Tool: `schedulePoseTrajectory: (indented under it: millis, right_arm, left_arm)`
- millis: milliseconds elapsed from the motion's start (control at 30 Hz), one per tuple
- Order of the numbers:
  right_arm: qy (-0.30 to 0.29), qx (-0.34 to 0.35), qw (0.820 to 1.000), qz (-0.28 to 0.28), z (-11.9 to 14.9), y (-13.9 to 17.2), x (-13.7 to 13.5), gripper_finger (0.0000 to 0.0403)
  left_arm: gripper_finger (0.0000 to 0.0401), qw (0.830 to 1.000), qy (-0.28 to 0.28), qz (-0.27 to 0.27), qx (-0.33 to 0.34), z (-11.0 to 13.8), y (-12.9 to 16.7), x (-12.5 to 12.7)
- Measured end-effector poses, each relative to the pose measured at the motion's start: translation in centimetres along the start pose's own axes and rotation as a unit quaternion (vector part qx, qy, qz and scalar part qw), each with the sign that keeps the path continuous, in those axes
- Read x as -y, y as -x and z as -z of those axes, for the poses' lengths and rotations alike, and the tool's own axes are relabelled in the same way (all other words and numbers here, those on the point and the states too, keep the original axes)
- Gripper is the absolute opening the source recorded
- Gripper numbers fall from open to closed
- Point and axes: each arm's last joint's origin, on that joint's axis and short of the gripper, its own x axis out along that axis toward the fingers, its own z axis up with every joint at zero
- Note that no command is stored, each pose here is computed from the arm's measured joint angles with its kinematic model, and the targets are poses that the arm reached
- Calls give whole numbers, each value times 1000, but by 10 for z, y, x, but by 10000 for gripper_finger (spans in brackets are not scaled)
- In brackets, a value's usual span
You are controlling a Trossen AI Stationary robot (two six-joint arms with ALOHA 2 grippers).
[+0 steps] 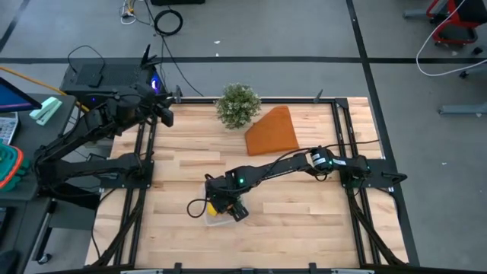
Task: Pick and placing Produce into tupperware
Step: Put the big peach into the transparent bin, then return To Home Position
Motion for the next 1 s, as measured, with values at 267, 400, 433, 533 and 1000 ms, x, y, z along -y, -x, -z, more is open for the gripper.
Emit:
schedulePoseTrajectory:
  millis: [267,400,433,533,1000]
  right_arm:
    - [2,-13,1000,22,-1,3,-3,285]
    - [2,-13,999,38,-4,21,-4,284]
    - [1,-16,999,44,-4,26,-5,284]
    - [-1,-19,998,53,-5,44,-6,283]
    - [-170,21,981,91,-1,139,-11,248]
  left_arm:
    - [130,1000,0,0,0,0,0,0]
    - [128,1000,0,0,0,0,0,0]
    - [127,1000,0,0,0,0,0,0]
    - [124,1000,0,0,0,0,0,0]
    - [125,1000,2,0,0,0,0,0]
